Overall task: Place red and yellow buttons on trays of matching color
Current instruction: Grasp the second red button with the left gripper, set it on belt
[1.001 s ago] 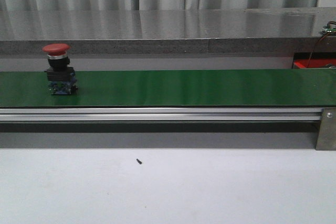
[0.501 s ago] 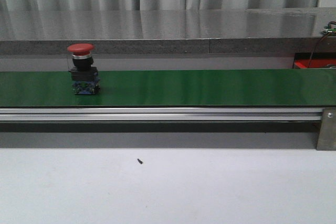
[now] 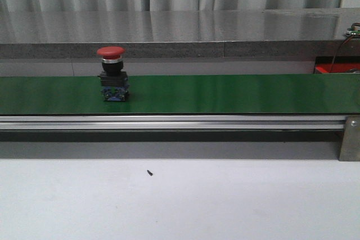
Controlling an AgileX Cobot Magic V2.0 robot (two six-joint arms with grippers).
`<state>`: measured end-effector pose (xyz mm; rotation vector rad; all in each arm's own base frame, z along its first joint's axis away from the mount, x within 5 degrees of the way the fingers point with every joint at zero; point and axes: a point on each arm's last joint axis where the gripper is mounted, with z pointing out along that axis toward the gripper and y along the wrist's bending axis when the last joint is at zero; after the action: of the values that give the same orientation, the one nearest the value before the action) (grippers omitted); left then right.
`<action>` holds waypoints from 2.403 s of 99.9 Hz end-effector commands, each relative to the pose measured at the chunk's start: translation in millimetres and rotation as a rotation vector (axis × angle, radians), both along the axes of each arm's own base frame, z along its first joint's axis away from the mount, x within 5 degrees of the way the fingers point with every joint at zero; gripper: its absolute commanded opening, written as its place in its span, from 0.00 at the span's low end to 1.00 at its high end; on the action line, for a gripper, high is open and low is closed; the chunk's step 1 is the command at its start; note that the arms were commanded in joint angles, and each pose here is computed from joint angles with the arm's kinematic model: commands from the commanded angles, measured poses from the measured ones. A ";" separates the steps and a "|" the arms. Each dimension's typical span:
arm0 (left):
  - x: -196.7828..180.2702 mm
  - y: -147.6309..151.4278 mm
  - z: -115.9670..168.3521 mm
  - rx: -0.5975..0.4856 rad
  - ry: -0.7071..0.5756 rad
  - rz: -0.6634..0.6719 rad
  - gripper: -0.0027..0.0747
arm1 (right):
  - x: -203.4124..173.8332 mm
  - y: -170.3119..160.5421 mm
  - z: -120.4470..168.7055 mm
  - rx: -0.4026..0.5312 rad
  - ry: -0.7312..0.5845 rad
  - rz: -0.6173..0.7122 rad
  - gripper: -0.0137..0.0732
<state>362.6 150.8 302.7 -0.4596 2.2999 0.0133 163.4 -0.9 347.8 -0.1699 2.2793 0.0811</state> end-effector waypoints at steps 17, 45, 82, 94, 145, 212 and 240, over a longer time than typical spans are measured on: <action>-23.6 -63.2 10.7 0.021 -0.110 -0.094 0.17 | 0.7 0.1 12.8 -0.003 -0.081 -0.006 0.08; -20.7 -90.6 -18.7 0.015 -0.078 -0.155 0.17 | 0.7 0.1 12.8 -0.003 -0.081 -0.006 0.08; -9.7 -88.4 -43.9 0.001 -0.023 -0.151 0.17 | 0.7 0.1 12.8 -0.003 -0.081 -0.006 0.08; -7.3 -88.0 -50.5 -0.004 -0.005 -0.151 0.17 | 0.7 0.1 12.8 -0.003 -0.081 -0.006 0.08; -26.3 -106.3 -1.6 0.031 -0.139 -0.193 0.87 | 0.7 0.1 12.8 -0.003 -0.081 -0.006 0.08; -214.7 -163.9 76.3 0.106 -0.598 -0.369 0.67 | 0.7 0.1 12.8 -0.003 -0.081 -0.006 0.08; -283.3 -162.1 34.5 0.122 -0.696 -0.367 0.48 | 0.7 0.1 12.8 -0.003 -0.081 -0.006 0.08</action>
<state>93.4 -12.3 333.1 0.0472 1.7686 -0.1594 163.4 -0.9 347.8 -0.1699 2.2793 0.0811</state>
